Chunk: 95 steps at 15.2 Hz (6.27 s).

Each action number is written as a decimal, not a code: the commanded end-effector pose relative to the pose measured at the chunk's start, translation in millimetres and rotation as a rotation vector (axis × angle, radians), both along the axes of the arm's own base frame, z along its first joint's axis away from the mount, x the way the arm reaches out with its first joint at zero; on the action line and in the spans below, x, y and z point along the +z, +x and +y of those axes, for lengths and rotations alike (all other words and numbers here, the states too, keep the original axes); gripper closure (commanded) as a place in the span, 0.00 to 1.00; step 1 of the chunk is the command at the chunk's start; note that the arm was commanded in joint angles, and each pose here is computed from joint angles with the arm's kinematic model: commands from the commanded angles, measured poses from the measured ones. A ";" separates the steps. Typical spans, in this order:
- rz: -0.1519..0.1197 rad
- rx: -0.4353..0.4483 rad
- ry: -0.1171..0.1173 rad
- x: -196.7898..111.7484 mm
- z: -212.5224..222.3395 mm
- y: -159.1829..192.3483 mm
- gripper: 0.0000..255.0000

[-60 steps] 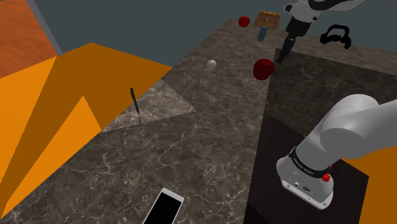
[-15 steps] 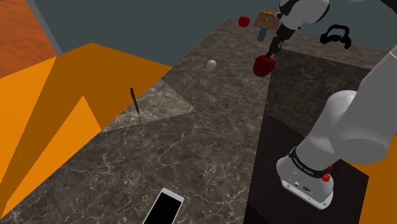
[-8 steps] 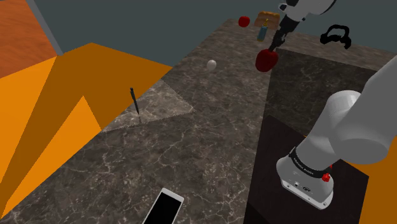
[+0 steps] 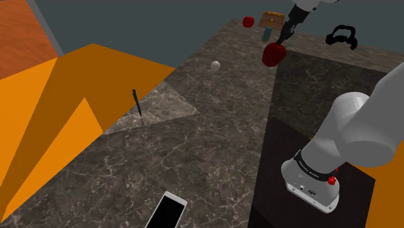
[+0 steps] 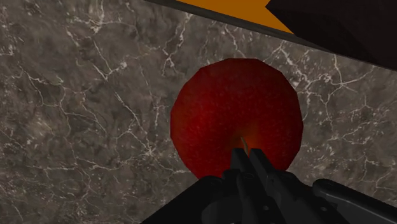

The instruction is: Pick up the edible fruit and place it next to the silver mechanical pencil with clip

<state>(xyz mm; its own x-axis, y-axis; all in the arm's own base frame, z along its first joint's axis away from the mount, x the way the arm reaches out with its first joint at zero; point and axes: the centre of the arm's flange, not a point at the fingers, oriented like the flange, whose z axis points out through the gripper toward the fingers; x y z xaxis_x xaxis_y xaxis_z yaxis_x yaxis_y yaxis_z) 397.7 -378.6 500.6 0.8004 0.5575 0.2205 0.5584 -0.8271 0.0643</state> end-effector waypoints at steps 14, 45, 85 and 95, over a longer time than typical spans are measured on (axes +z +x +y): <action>0.000 0.000 0.000 80.4 -0.1 0.5 1.00; 0.000 0.000 0.000 120.9 302.2 29.1 1.00; 0.000 0.000 0.000 115.9 810.3 77.1 1.00; 0.000 0.000 0.000 63.1 810.3 77.1 1.00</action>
<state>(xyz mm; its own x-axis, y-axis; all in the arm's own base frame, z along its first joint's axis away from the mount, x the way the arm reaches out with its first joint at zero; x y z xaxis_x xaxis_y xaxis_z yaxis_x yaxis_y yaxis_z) 474.4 431.4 568.2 0.8008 0.5573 0.2196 0.5581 -0.8273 0.0644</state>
